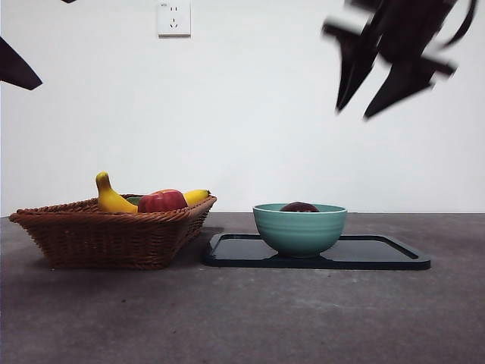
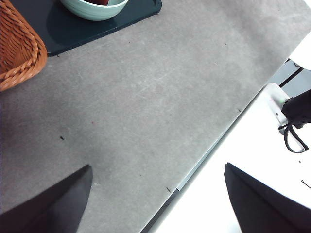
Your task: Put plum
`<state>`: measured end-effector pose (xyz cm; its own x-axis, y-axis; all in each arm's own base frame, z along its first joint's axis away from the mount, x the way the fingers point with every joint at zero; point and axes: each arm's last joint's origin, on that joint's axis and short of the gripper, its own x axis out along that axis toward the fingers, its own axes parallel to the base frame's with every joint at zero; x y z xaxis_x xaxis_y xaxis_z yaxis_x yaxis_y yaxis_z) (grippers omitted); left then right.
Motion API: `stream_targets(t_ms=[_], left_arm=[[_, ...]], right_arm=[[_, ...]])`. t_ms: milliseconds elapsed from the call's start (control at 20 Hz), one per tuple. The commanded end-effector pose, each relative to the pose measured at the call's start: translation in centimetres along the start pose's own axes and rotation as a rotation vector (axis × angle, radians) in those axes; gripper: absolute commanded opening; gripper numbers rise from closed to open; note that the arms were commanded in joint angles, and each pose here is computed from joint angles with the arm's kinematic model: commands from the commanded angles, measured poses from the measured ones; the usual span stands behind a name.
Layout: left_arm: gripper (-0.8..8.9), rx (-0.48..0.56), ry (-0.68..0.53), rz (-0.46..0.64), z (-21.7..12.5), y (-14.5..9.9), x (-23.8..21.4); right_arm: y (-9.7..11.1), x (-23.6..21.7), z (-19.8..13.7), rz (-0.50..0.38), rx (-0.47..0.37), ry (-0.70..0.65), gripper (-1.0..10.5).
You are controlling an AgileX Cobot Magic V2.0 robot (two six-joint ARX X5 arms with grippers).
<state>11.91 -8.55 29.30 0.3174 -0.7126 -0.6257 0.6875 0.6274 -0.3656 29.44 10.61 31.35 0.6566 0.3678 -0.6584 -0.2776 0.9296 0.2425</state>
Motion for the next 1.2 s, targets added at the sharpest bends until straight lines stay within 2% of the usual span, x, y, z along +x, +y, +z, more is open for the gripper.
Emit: stream_targets(t_ms=[50, 250, 450, 600, 850, 1000, 1200], left_arm=[[4.29, 0.015, -0.014, -0.006, 0.3, -0.1, -0.1], [4.29, 0.016, -0.015, -0.006, 0.3, -0.1, -0.1], [4.29, 0.016, -0.015, -0.006, 0.3, -0.1, -0.1], [4.29, 0.015, -0.015, -0.006, 0.3, -0.1, -0.1], [4.29, 0.015, -0.014, -0.006, 0.3, -0.1, -0.1], [4.29, 0.015, -0.014, -0.006, 0.3, -0.1, -0.1], [4.29, 0.014, -0.014, -0.006, 0.3, -0.1, -0.1]], right_arm=[[1.2, -4.2, -0.1, 0.029, -0.056, -0.025, 2.2], [2.4, -11.0, -2.3, 0.065, -0.095, -0.054, 2.2], [2.8, -14.9, -6.6, 0.137, -0.132, -0.107, 2.2], [2.5, -15.8, -10.2, 0.187, -0.154, -0.107, 2.2], [1.5, -15.3, -15.2, 0.299, -0.112, -0.047, 2.2], [1.1, -15.0, -16.4, 0.316, -0.109, -0.029, 2.2], [1.1, -15.0, -16.4, 0.317, -0.11, -0.03, 2.2]])
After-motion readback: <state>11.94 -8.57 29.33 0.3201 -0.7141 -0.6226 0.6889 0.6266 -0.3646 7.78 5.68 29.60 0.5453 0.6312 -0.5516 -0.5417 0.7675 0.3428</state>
